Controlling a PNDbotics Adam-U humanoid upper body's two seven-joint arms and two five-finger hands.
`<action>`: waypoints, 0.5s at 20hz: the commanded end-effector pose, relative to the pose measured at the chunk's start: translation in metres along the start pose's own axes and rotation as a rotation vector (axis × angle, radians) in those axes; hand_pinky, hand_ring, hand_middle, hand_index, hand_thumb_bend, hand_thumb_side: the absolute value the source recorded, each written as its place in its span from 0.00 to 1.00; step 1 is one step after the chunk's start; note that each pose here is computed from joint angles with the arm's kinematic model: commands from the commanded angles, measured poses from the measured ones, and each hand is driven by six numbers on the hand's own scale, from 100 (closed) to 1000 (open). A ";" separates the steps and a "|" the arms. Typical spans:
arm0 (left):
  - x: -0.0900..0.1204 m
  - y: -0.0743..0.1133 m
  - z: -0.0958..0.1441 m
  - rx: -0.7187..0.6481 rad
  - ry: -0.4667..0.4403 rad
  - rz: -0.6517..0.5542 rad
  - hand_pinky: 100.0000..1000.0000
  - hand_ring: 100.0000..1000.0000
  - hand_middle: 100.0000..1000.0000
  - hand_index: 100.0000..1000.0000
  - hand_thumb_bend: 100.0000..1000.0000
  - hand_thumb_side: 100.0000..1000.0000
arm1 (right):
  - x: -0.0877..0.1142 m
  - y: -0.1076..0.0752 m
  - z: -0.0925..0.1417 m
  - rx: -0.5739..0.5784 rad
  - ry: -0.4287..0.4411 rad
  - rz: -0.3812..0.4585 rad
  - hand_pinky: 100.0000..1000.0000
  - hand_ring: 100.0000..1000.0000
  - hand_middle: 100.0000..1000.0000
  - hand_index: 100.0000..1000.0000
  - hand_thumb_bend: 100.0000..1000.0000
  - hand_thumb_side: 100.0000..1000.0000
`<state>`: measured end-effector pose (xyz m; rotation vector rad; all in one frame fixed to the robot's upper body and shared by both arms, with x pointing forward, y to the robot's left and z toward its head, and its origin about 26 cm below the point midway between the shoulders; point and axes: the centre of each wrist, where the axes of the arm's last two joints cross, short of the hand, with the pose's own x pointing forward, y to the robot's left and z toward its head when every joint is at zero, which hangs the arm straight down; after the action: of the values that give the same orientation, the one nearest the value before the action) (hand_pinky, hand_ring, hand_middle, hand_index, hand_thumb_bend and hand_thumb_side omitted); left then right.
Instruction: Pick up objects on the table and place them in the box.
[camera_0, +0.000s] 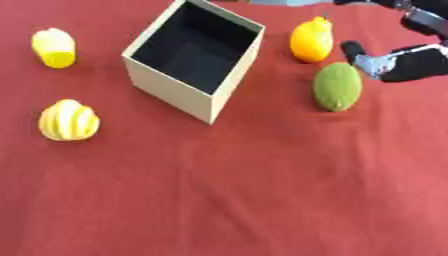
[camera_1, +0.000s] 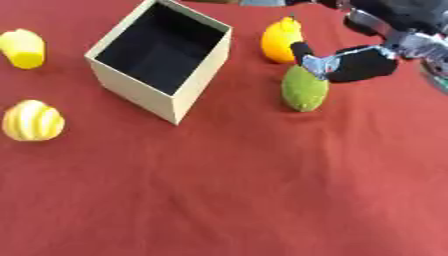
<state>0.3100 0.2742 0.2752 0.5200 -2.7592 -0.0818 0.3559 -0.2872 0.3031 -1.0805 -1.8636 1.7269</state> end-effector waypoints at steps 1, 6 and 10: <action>0.006 0.003 -0.006 -0.014 -0.031 -0.008 0.74 0.75 0.72 0.88 0.25 0.72 | -0.014 -0.001 -0.006 0.044 0.038 -0.003 0.87 0.92 0.86 0.86 0.12 0.41; 0.005 0.003 -0.005 -0.011 -0.025 -0.009 0.73 0.75 0.72 0.88 0.25 0.72 | -0.026 0.007 -0.014 0.106 0.080 -0.098 0.87 0.92 0.85 0.83 0.23 0.15; 0.005 0.003 -0.005 -0.010 -0.021 -0.008 0.73 0.75 0.72 0.88 0.25 0.72 | -0.031 0.009 -0.015 0.157 0.111 -0.155 0.88 0.92 0.85 0.83 0.28 0.02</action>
<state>0.3100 0.2737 0.2746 0.5181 -2.7542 -0.0858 0.3894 -0.2943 0.2893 -0.9020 -1.6708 1.6778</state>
